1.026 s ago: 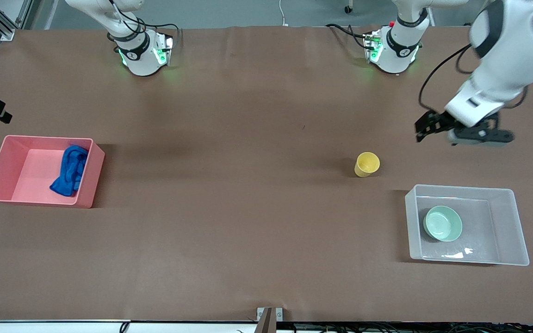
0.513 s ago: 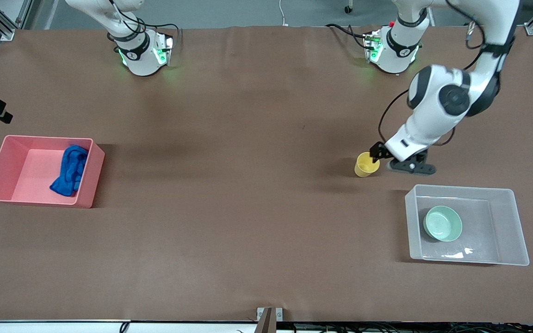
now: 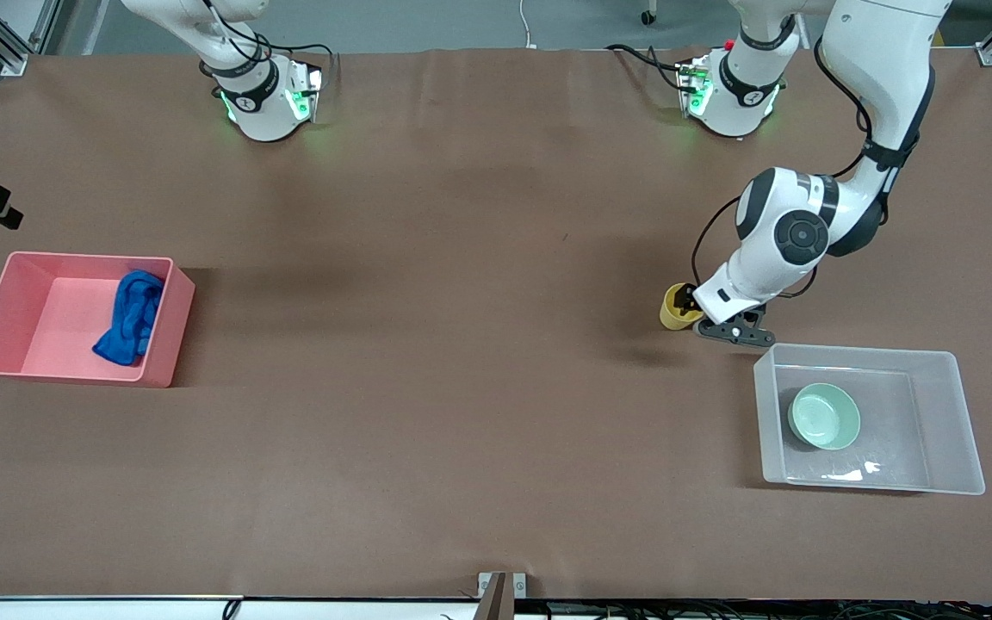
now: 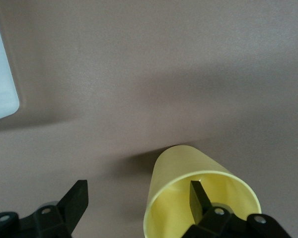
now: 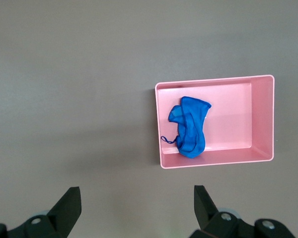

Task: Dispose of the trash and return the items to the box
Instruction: 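Reach the left gripper to the yellow cup and grasp it, then carry the yellow cup with the left gripper into the green bowl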

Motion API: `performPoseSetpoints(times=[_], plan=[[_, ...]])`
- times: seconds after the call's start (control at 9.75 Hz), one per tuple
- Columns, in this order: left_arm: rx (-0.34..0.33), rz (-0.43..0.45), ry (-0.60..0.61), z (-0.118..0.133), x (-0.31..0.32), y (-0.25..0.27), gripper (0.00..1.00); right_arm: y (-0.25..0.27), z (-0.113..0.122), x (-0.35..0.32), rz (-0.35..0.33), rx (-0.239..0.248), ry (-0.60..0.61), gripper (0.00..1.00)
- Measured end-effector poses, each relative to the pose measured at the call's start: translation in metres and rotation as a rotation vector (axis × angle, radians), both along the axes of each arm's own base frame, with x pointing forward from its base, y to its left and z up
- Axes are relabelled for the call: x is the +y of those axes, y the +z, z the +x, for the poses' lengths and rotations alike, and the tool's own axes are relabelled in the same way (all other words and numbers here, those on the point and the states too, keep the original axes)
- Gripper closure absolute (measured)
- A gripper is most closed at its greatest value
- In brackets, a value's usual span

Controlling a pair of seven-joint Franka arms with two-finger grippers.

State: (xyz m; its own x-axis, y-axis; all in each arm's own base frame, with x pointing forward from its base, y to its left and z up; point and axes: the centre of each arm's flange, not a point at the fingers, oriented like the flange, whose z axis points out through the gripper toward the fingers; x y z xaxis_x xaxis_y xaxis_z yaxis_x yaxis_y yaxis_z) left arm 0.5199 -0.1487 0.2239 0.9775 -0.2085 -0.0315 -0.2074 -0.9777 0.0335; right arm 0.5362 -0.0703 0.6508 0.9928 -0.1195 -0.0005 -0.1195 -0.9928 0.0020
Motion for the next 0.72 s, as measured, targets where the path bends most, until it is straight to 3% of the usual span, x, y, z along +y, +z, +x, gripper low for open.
performPoseSetpoints(times=[0.51, 0.62, 0.72], plan=[[0.018, 0.006, 0.05, -0.007, -0.009, 0.002, 0.88, 0.0, 0.0, -0.002, 0.0, 0.001, -0.006, 0.0], [0.016, 0.013, 0.049, -0.005, -0.008, 0.016, 0.96, 0.0, 0.0, -0.003, 0.0, 0.001, -0.006, 0.0], [0.002, 0.021, 0.053, -0.001, -0.005, 0.042, 0.96, 0.0, 0.0, -0.003, 0.0, 0.0, -0.006, 0.0]])
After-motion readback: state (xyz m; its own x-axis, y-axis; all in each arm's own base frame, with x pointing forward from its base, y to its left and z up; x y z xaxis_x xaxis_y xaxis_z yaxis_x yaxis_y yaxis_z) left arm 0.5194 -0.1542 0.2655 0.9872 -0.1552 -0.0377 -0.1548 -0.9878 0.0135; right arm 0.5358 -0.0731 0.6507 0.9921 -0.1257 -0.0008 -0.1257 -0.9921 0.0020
